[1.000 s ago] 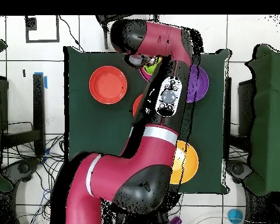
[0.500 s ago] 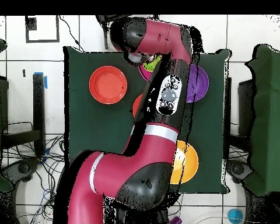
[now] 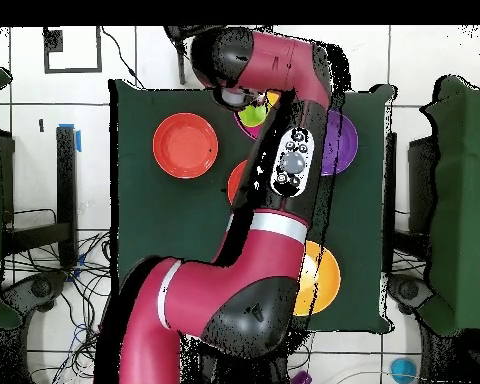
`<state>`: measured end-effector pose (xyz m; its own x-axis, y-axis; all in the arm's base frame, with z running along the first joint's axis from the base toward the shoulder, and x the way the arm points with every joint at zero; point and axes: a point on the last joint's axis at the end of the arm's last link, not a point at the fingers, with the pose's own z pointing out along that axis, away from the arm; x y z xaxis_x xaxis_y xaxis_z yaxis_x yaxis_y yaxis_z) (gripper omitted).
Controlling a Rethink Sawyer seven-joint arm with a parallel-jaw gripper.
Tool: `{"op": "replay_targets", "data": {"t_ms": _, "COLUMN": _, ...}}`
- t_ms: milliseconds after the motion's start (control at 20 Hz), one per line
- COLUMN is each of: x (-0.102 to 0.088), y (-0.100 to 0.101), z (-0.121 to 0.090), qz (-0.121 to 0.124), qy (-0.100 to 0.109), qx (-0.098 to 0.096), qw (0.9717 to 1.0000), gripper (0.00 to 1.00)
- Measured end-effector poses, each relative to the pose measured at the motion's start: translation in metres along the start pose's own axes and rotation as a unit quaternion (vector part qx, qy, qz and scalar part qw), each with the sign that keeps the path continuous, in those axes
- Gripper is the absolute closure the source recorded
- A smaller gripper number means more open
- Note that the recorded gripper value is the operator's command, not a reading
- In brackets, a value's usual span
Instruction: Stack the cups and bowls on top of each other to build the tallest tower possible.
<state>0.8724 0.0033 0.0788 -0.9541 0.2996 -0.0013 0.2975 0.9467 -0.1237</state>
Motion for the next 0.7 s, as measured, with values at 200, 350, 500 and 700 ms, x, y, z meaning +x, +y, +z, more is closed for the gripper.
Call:
{"op": "replay_targets", "data": {"t_ms": 200, "x": -0.0029, "y": -0.0026, "z": -0.0013, "qz": 0.001, "qy": -0.003, "qx": 0.0, "qw": 1.0, "gripper": 0.0}}
{"op": "replay_targets", "data": {"t_ms": 350, "x": -0.0041, "y": -0.0033, "z": -0.0025, "qz": 0.001, "qy": -0.005, "qx": -0.001, "qw": 1.0, "gripper": 0.0}}
{"op": "replay_targets", "data": {"t_ms": 500, "x": -0.0052, "y": -0.0037, "z": -0.0039, "qz": 0.002, "qy": -0.006, "qx": -0.002, "qw": 1.0, "gripper": 0.0}}
{"op": "replay_targets", "data": {"t_ms": 700, "x": -0.0062, "y": -0.0043, "z": -0.0047, "qz": 0.002, "qy": -0.007, "qx": -0.003, "qw": 1.0, "gripper": 0.0}}
